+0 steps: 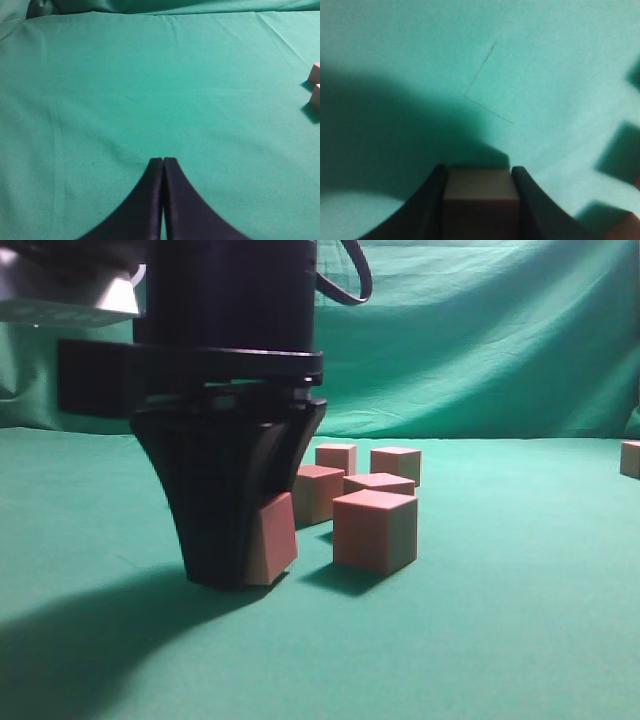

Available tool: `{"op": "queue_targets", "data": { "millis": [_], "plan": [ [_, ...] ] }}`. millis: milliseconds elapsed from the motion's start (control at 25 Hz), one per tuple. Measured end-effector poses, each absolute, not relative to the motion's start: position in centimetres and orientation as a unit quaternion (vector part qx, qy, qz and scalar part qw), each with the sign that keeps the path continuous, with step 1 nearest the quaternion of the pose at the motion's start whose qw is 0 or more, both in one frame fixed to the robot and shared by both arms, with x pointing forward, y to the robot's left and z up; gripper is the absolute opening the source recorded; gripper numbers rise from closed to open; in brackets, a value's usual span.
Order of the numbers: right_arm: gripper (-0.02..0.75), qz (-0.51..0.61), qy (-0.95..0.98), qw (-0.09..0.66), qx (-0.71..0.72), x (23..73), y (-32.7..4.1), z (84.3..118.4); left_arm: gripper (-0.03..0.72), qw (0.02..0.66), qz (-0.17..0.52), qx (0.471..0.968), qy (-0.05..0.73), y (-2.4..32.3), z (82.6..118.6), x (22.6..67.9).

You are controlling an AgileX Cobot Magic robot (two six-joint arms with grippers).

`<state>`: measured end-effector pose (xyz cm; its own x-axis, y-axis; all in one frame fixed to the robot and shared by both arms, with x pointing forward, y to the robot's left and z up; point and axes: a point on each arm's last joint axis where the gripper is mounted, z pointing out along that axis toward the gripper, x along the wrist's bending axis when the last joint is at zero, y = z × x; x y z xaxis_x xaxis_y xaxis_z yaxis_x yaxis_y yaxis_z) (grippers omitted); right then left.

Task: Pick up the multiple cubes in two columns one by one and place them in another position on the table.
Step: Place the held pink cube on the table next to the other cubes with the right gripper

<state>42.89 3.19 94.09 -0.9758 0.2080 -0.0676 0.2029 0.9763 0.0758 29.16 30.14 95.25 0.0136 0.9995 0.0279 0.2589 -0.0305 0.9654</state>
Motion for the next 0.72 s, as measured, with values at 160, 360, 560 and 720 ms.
{"op": "queue_targets", "data": {
  "millis": [160, 360, 560, 720],
  "plan": [
    [0.255, 0.036, 0.994, 0.038, 0.101, 42.91, 3.22, 94.09, 0.0, 0.425, 0.435, 0.571, 0.551, 30.14, 95.25, 29.16],
    [0.255, 0.035, 0.994, 0.04, 0.097, 42.98, 3.18, 94.09, 0.0, 0.425, 0.435, 0.571, 0.551, 30.14, 95.25, 29.16],
    [0.255, 0.035, 0.994, 0.041, 0.091, 43.0, 3.17, 94.09, 0.0, 0.425, 0.435, 0.571, 0.551, 30.14, 95.25, 29.16],
    [0.255, 0.033, 0.995, 0.045, 0.088, 43.08, 3.15, 94.07, 0.0, 0.425, 0.435, 0.571, 0.551, 30.14, 95.25, 29.16]
  ]
}}
